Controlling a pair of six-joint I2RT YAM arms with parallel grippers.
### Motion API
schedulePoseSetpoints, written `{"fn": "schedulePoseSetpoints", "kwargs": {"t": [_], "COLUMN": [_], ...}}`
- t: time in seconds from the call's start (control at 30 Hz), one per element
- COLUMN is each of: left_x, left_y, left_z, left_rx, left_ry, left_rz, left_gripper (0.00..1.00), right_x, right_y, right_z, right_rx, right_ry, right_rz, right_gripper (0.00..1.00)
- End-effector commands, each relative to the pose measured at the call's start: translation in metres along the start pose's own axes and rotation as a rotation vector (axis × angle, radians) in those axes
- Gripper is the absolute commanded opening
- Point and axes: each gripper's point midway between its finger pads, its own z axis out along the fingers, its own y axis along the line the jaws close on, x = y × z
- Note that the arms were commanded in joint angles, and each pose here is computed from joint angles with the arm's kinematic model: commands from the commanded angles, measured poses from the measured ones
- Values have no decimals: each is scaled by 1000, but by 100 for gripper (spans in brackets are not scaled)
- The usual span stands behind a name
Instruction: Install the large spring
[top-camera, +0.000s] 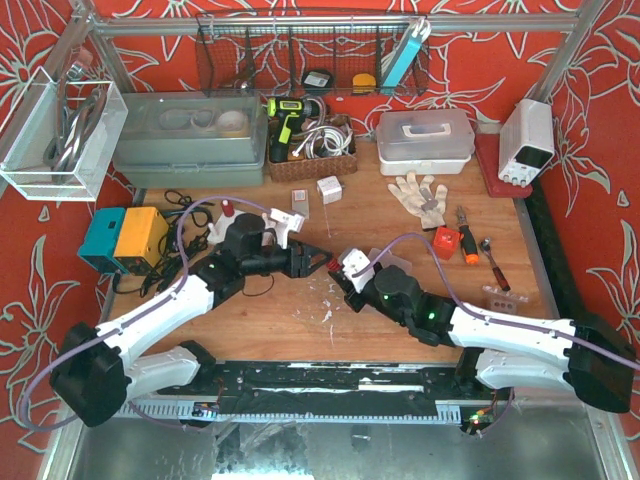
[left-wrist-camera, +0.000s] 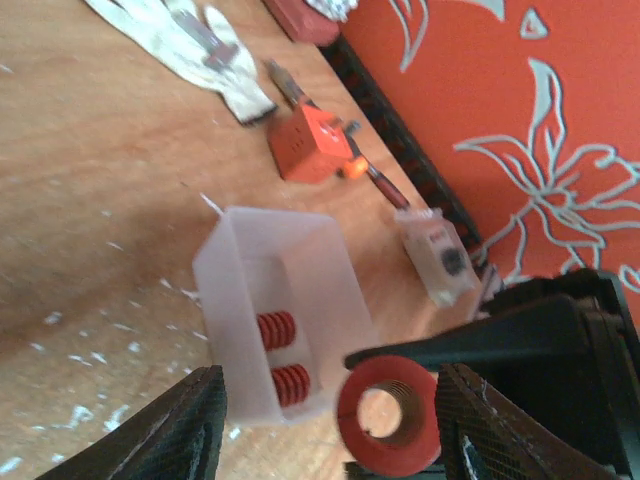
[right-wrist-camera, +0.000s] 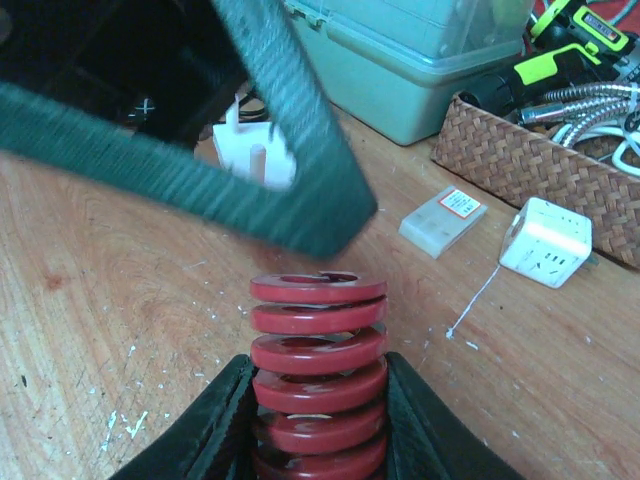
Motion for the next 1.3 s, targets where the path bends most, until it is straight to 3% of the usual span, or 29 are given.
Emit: {"fn": "schedulePoseSetpoints", "kwargs": {"t": [0.0, 0.47, 0.8, 0.93, 1.17, 1.27], "left_x": [12, 20, 22, 23, 26, 25], "left_y": [-28, -31, -35, -36, -38, -36], "left_z": [7, 13, 17, 16, 15, 14], "left_rx": [109, 119, 154, 156, 175, 158], "left_ry": [83, 105, 110, 109, 119, 109], "left_rz": [32, 20, 0, -3, -3, -4], "left_gripper": [60, 61, 55, 44, 13, 4], "right_x": [-15, -11, -10, -10, -8, -8], "right_y": [-2, -2, 3, 2, 0, -3], "right_z": [-1, 0, 1, 1, 1, 1], "right_rx": [33, 40, 22, 29, 43, 59], "right_ry": [-71, -59, -57, -55, -48, -42], "right_rz": [-29, -43, -49, -51, -52, -41], "right_gripper": [8, 8, 8, 8, 10, 26]}}
